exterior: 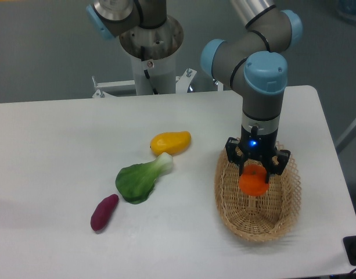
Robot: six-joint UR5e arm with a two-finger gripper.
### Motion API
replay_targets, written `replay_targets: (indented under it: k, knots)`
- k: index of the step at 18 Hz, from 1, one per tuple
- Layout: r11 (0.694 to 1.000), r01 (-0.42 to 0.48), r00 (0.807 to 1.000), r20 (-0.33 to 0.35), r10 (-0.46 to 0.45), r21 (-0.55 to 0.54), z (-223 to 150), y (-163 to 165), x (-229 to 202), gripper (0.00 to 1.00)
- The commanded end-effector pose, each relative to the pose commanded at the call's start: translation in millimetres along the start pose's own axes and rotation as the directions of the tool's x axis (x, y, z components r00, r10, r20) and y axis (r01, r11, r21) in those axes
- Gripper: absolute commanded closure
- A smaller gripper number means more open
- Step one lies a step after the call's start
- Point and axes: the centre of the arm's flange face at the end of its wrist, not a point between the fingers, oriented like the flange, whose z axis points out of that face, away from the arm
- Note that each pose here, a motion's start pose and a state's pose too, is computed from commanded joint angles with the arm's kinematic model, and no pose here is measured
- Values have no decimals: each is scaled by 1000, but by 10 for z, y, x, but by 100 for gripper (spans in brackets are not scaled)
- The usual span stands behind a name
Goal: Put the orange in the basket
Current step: 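Lower the gripper holding the orange into the wicker basket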
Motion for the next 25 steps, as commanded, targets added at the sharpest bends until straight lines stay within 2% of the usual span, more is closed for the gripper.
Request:
replay_targets:
  k: [10, 16, 18, 21, 24, 25]
  knots:
    - [1000, 3, 1000, -11, -3, -14, 180, 17, -22, 33]
    - [999, 30, 999, -16, -31, -32, 493, 58, 14, 33]
    - [997, 47, 999, 26, -45, -66, 610, 90, -18, 33]
    - [992, 106, 994, 46, -103, -68, 727, 78, -68, 33]
    - [966, 251, 968, 45, -248, -63, 913, 19, -175, 33]
    - [960, 270, 962, 42, -268, -67, 954, 26, -171, 33]
